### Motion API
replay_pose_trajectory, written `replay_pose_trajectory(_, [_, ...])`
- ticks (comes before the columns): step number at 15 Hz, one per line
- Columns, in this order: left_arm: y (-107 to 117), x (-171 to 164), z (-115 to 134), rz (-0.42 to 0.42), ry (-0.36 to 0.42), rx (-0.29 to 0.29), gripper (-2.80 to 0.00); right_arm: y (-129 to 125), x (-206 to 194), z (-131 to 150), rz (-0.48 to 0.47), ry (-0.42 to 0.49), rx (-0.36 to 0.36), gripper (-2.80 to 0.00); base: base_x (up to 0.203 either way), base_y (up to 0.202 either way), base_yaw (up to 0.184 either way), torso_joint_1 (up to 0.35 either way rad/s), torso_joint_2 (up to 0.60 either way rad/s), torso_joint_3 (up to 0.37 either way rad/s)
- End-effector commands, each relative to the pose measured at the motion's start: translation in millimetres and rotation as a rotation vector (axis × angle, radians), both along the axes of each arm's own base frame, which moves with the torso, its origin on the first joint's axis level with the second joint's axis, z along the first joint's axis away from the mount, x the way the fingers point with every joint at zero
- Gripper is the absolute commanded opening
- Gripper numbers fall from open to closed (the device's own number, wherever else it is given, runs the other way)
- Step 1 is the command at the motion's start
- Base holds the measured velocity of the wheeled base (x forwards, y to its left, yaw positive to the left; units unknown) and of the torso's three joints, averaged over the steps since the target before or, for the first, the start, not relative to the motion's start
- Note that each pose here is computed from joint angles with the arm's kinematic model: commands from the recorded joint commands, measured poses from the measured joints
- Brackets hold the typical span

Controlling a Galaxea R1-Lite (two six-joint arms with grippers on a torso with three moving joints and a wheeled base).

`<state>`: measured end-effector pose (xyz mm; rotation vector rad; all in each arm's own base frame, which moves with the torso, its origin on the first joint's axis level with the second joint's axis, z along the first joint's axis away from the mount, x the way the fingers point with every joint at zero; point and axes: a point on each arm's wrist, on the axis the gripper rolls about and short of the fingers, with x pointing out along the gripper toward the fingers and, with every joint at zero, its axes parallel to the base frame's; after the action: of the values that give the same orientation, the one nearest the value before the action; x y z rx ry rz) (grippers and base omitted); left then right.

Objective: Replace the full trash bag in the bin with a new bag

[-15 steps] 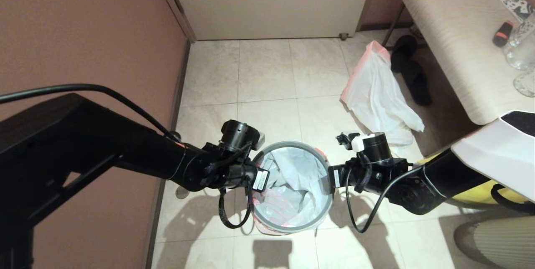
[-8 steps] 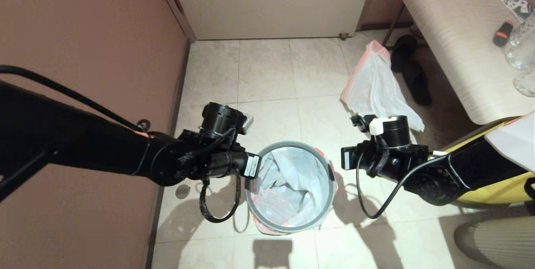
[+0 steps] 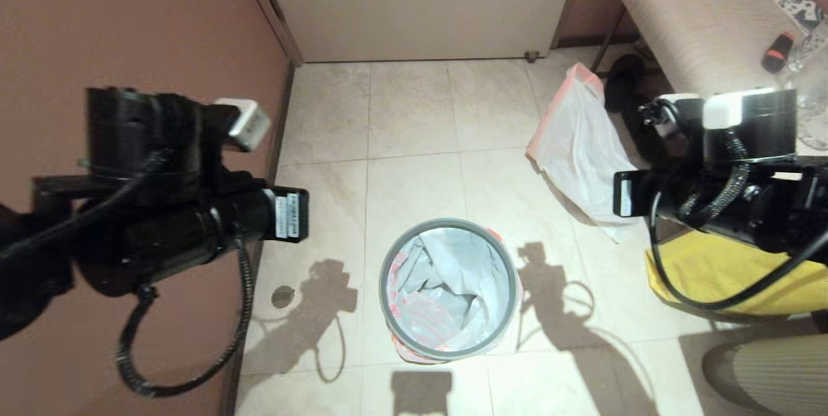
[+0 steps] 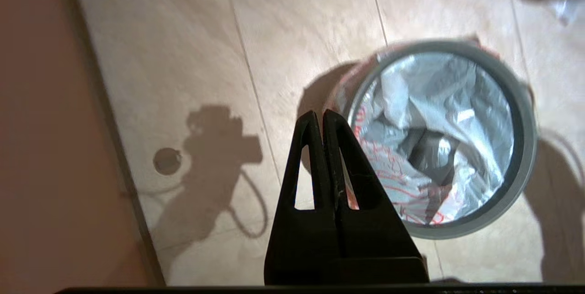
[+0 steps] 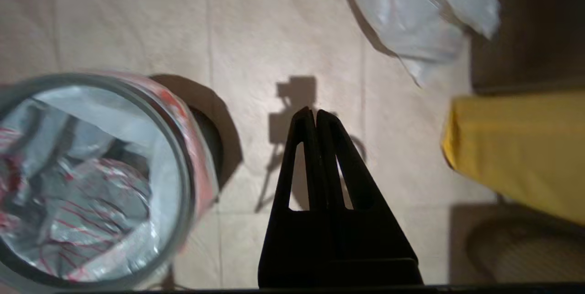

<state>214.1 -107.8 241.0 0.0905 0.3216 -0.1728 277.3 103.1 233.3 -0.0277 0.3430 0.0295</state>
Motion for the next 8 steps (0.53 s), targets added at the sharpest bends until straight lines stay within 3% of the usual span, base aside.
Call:
replay_pose_trajectory(1, [26,-46,30,0.023,-0.137,-0.070,-2.80,-21,-46,24,-0.073,0.005,-0.015,-2.80,0.000,0.000,0.000,0.000,0.00,0.000])
replay_pose_trajectory(5, [78,-109,45,0.208,-0.243,-0.105,-2.80,-68,-121,35,-0.239,-0.001,-0.009,-2.80,0.000,0.000,0.000,0.000,0.00,0.000])
replay_pose_trajectory(8, [101,-158,24,0.264,-0.293,-0.160,-2.80,-99,-179,36,-0.412,-0.012,0.051,-2.80,0.000,0.000,0.000,0.000,0.00,0.000])
